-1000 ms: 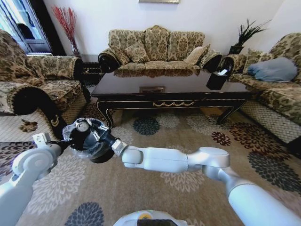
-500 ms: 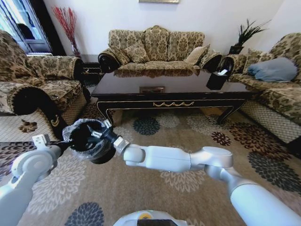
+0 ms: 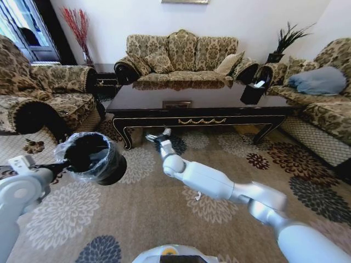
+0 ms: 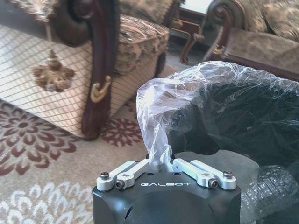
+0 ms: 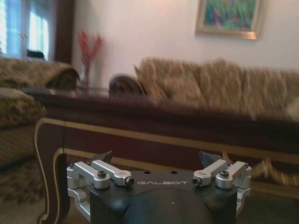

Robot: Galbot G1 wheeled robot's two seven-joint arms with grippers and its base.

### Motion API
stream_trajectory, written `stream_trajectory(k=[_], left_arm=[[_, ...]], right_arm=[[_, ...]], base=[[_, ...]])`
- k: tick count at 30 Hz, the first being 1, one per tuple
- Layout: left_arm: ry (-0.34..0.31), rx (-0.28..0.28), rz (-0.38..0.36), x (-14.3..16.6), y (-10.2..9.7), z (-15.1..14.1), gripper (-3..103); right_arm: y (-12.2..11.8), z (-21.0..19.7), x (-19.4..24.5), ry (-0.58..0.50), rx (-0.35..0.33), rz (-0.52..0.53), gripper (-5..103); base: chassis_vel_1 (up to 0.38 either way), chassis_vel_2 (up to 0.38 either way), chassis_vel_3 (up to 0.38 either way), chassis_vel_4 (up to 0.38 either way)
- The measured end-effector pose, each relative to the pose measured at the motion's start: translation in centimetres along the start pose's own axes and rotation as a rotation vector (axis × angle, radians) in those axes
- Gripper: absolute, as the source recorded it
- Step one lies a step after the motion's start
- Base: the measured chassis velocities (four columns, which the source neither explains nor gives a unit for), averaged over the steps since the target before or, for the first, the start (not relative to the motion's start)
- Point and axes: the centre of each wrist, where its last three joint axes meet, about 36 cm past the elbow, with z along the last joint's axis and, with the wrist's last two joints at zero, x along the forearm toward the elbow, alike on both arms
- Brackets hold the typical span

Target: Move to the front of the table and pick up the trash from the floor, then place it into the trash bin.

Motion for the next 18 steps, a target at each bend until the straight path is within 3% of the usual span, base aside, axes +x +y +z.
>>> stream_trajectory(k=[6, 12, 18], left_arm=[[-0.019, 0.041, -0.015, 0.2, 1.0, -1.0, 2], [-0.057, 0.091, -0.049, 0.6, 3.1, -4.7, 2], [-0.063, 0.11, -0.075, 0.6, 4.3, -5.6, 2]], right_arm=[[0.0, 3.7, 0.9, 0.103, -0.024, 0.028, 100], [0.9, 8.4, 2.6, 0.203, 0.049, 0.013, 100], [2.0, 11.3, 3.7, 0.262, 0.082, 0.018, 100]], base=[[0.0, 0.0, 0.0, 0.0], [0.0, 0.0, 0.0, 0.0], [0.0, 0.0, 0.0, 0.0]])
